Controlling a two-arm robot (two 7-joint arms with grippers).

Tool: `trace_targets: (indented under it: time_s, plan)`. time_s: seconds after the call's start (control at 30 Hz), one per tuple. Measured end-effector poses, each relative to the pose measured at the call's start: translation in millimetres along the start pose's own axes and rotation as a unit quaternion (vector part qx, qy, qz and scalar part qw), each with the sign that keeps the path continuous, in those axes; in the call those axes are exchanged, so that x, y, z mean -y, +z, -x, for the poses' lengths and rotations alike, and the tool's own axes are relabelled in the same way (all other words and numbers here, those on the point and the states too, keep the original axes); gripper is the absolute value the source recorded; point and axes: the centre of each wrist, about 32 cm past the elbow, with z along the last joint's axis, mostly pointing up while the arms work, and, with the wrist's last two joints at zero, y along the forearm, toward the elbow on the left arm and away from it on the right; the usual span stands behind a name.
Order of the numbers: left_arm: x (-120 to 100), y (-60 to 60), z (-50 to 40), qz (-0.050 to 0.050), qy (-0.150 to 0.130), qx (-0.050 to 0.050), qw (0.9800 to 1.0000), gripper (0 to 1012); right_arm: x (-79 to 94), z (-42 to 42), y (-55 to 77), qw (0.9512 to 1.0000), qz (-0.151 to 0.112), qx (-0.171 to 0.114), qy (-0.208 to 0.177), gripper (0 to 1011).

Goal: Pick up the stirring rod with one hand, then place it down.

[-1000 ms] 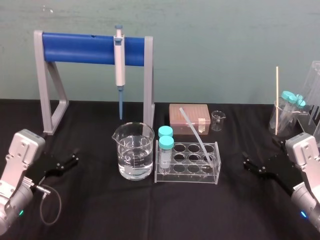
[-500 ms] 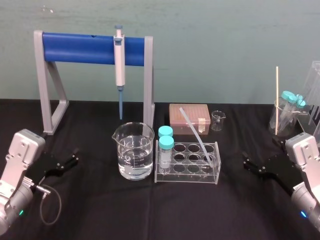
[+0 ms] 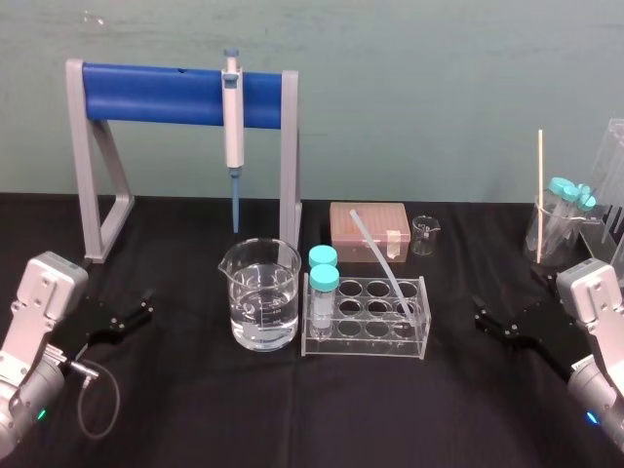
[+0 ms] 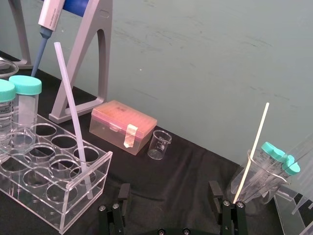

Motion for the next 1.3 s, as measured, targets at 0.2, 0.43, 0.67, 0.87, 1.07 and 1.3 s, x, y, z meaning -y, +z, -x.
trace_targets:
  time_s: [0.2, 0.43, 0.67, 0.87, 1.07, 1.3]
  plan:
    - [0.0, 0.0, 0.0, 0.0, 0.0, 0.0, 1.0, 1000, 0.0, 0.0, 0.0, 1.0, 0.0, 0.0, 0.0, 1003]
    - [0.0, 0.0, 0.0, 0.0, 0.0, 0.0, 1.0, 1000, 0.0, 0.0, 0.0, 1.0, 0.0, 0.0, 0.0, 1003]
    - [0.0, 0.0, 0.0, 0.0, 0.0, 0.0, 1.0, 1000, 0.0, 0.0, 0.0, 1.0, 0.0, 0.0, 0.0, 1003]
    - [0.0, 0.0, 0.0, 0.0, 0.0, 0.0, 1.0, 1000, 0.0, 0.0, 0.0, 1.0, 0.0, 0.0, 0.0, 1003]
    - [0.0, 0.0, 0.0, 0.0, 0.0, 0.0, 1.0, 1000, -2.7, -8.4, 1.3, 0.9999, -0.01, 0.007, 0.011, 1003]
    - [0.0, 0.0, 0.0, 0.0, 0.0, 0.0, 1.0, 1001, -12.7, -24.8, 7.2, 0.9979, -0.036, 0.017, 0.052, 1003]
